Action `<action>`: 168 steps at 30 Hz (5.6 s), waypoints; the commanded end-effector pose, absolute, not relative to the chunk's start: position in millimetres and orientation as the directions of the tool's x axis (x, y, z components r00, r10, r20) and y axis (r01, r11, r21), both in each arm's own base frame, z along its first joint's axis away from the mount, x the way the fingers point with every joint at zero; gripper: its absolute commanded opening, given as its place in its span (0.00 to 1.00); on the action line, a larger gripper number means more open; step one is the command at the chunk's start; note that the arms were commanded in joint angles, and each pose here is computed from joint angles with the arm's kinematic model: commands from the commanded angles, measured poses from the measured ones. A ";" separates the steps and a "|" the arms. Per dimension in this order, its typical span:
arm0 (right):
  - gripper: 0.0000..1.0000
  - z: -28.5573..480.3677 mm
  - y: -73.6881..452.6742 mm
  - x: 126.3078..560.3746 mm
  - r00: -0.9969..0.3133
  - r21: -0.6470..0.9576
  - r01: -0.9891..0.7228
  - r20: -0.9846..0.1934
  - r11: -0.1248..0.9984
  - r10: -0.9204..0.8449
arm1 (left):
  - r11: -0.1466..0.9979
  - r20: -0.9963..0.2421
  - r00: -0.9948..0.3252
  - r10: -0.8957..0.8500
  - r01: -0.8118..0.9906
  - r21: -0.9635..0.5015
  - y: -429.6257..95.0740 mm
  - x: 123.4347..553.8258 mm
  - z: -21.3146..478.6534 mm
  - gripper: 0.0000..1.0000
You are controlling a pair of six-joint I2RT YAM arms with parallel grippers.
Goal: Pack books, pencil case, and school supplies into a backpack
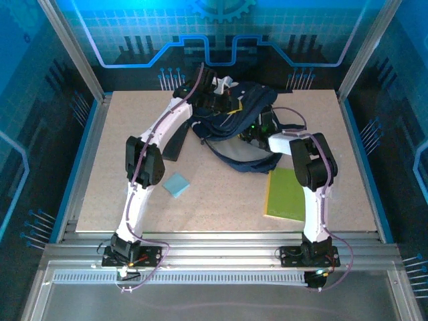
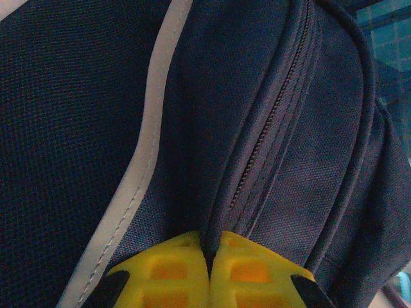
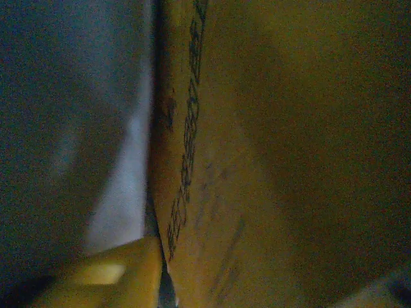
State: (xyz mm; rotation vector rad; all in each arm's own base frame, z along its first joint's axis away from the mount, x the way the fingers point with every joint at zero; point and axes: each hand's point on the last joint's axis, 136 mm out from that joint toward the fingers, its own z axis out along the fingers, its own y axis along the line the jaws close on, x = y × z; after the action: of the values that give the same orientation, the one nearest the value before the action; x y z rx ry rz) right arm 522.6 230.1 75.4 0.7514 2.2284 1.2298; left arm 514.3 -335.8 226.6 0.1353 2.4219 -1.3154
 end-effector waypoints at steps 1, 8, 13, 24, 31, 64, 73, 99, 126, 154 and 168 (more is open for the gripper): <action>0.62 99.8 206.2 497.5 -0.732 0.835 0.232 -0.188 0.499 0.655 | 0.544 -0.455 -0.874 -0.171 0.301 -0.783 -322.1 526.2 267.4 0.00; 0.79 134.7 142.5 421.4 -0.806 0.715 0.224 -0.246 0.662 0.538 | 0.576 -0.424 -0.884 -0.200 0.244 -0.780 -317.2 536.5 234.5 0.00; 0.79 142.8 78.1 365.6 -0.818 0.632 0.282 -0.234 0.722 0.525 | 0.598 -0.407 -0.892 -0.198 0.219 -0.771 -315.1 532.7 214.8 0.00; 0.77 102.1 -16.0 262.7 -0.769 0.227 0.514 -0.304 0.827 0.562 | 0.754 -0.461 -0.884 -0.074 0.253 -0.606 -315.1 482.2 186.5 0.56; 0.95 57.6 -17.7 237.4 -0.791 0.188 0.552 -0.191 0.813 0.581 | 0.785 -0.477 -0.878 -0.038 0.269 -0.558 -324.0 414.6 176.7 0.77; 0.78 52.4 64.8 226.7 -0.814 0.690 0.419 -0.003 0.590 0.581 | 0.846 -0.098 -0.962 0.256 0.272 -0.459 -435.3 257.3 16.4 0.55; 0.71 71.8 65.4 223.6 -0.808 0.699 0.403 -0.031 0.591 0.589 | 0.855 -0.095 -0.959 0.268 0.282 -0.436 -430.5 257.3 10.3 0.53; 0.14 98.6 68.3 235.5 -0.826 0.655 0.337 -0.138 0.676 0.546 | 0.821 -0.118 -0.972 0.202 0.234 -0.521 -434.1 265.8 36.3 0.60; 0.00 241.5 129.0 298.7 -0.847 0.837 -0.126 -0.370 0.532 0.381 | 0.386 -0.077 -0.941 -0.329 -0.059 -0.921 -383.3 365.4 140.3 0.84; 0.83 137.2 88.4 306.2 -0.870 0.687 0.175 -0.228 0.705 0.438 | 0.311 -0.145 -0.898 -0.415 0.010 -0.950 -374.7 379.3 156.1 0.00; 1.00 168.8 135.2 298.1 -0.720 0.845 0.284 -0.124 0.453 0.683 | 0.308 -0.319 -0.659 -0.681 0.137 -0.941 -348.9 456.3 253.4 0.00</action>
State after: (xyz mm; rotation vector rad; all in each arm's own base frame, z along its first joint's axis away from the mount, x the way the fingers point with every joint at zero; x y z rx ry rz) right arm 290.0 125.3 165.8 0.6256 2.3716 1.0973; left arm 436.8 -360.5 205.3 -0.4606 2.0280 -1.4491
